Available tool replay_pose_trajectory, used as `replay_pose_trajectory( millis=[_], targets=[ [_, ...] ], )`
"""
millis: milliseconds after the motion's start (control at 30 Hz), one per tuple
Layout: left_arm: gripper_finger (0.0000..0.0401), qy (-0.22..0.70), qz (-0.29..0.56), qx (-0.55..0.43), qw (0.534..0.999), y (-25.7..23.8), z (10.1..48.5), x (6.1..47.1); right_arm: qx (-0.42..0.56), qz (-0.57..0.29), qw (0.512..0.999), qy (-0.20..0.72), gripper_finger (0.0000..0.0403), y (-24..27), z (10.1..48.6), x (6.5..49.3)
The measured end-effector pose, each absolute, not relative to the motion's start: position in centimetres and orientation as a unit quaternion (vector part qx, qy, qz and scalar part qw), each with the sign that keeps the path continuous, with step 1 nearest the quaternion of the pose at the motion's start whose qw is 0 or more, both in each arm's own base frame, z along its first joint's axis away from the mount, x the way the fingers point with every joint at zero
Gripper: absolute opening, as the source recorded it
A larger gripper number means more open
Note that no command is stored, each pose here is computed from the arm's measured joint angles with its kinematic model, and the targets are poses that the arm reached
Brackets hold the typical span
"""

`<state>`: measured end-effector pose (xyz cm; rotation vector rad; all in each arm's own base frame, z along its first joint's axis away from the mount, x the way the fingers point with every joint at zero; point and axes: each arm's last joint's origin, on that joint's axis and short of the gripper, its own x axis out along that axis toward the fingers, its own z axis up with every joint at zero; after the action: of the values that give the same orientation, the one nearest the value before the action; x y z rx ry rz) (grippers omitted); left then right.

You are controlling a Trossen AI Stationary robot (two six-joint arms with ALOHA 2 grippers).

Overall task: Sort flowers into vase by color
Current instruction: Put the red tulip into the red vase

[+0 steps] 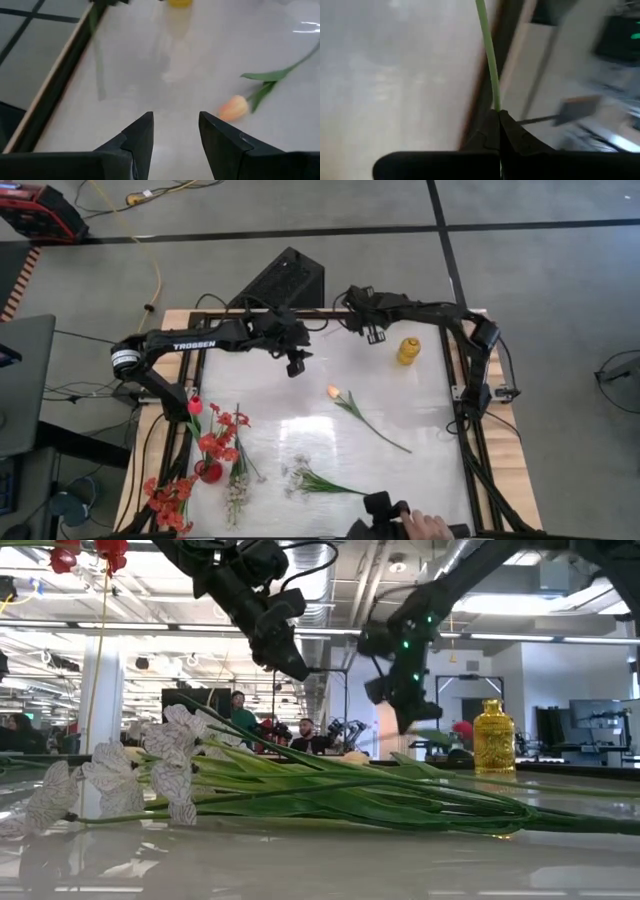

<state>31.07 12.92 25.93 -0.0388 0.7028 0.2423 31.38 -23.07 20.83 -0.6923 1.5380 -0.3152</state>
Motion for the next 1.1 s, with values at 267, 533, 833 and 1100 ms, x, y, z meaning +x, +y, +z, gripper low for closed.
replay_pose_trajectory(
  millis=[267,533,833,1100],
  targets=[
    [0.0146,0.334,0.039,-0.047,0.941,12.2,25.9,31.2,-0.347,-0.172,0.664,0.640,0.0015,-19.1,26.3,31.0],
    [0.0146,0.261,-0.052,-0.098,0.959,12.3,27.0,31.7,-0.440,-0.159,0.660,0.588,0.0015,-12.0,29.6,31.0],
    [0.0146,0.193,-0.108,-0.151,0.964,12.1,28.4,32.3,-0.531,-0.142,0.599,0.582,0.0015,-6.3,29.0,31.6],
    [0.0146,0.184,-0.090,-0.206,0.957,12.3,28.7,32.4,-0.579,-0.129,0.594,0.544,0.0015,-1.1,28.9,32.1]
  ],
)
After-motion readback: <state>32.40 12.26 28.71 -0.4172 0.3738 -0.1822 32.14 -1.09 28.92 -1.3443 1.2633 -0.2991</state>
